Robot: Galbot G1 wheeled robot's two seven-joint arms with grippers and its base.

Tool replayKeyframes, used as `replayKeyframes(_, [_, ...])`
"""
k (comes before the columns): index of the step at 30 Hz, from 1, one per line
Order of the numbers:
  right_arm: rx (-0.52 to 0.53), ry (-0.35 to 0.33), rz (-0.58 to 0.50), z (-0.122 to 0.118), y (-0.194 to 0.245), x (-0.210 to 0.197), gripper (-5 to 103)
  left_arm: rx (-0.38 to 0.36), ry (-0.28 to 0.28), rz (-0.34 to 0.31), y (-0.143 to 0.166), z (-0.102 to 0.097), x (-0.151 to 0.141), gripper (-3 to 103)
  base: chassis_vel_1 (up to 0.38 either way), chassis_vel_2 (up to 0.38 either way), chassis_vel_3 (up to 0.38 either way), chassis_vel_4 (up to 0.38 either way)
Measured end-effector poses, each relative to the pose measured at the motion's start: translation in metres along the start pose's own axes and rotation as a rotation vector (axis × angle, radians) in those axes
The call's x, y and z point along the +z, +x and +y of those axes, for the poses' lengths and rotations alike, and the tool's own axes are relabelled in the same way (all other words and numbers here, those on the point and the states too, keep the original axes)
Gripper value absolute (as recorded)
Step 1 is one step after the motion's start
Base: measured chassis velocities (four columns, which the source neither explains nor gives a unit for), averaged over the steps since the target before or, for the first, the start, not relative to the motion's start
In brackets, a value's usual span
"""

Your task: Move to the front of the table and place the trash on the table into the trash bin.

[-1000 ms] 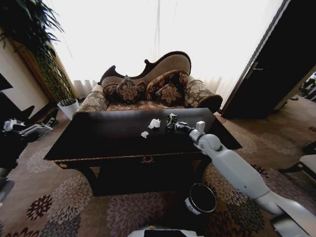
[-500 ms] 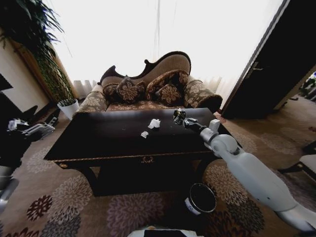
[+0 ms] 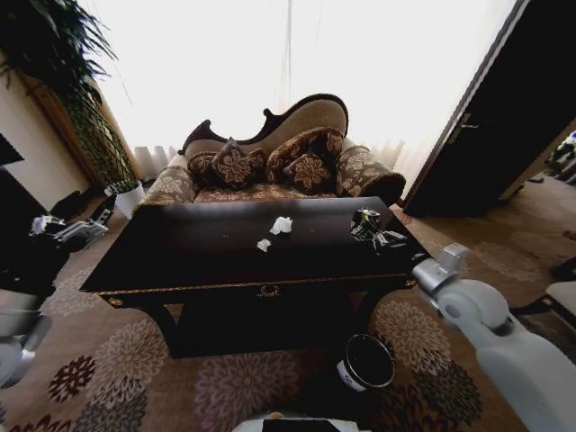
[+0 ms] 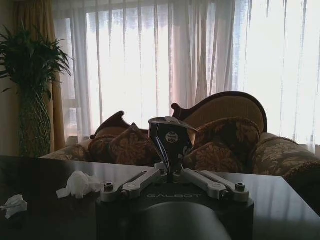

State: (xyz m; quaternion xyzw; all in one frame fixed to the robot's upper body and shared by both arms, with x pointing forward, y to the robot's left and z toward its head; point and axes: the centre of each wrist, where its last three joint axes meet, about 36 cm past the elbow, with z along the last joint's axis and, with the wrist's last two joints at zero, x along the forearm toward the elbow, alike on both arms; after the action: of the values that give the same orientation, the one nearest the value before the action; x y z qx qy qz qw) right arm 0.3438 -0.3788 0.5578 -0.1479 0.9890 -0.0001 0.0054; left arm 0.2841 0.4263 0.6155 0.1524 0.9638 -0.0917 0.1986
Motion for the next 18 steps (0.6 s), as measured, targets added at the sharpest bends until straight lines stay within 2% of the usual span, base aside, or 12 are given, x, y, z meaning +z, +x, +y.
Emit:
replayKeyframes(7, [0.060, 0.020, 0.001, 0.014, 0.047, 0.013, 0, 0.007, 0.016, -0.005, -0.003, -0.003, 0.006, 100, 0.000, 0.000, 0.000, 0.000])
replayKeyframes(11, [0.082, 0.082, 0.004, 0.019, 0.075, 0.020, 0, 0.006, 0.024, -0.006, -0.005, -0.001, 0.010, 100, 0.000, 0.000, 0.000, 0.000])
replayKeyframes(15, [0.091, 0.104, 0.004, 0.020, 0.083, 0.022, 0, 0.007, 0.026, -0.007, -0.006, -0.001, 0.011, 100, 0.000, 0.000, 0.000, 0.000])
replayKeyframes(18, [0.121, 0.158, 0.012, 0.021, 0.100, 0.025, 0, 0.014, 0.030, -0.008, -0.007, -0.003, 0.012, 100, 0.000, 0.000, 0.000, 0.000])
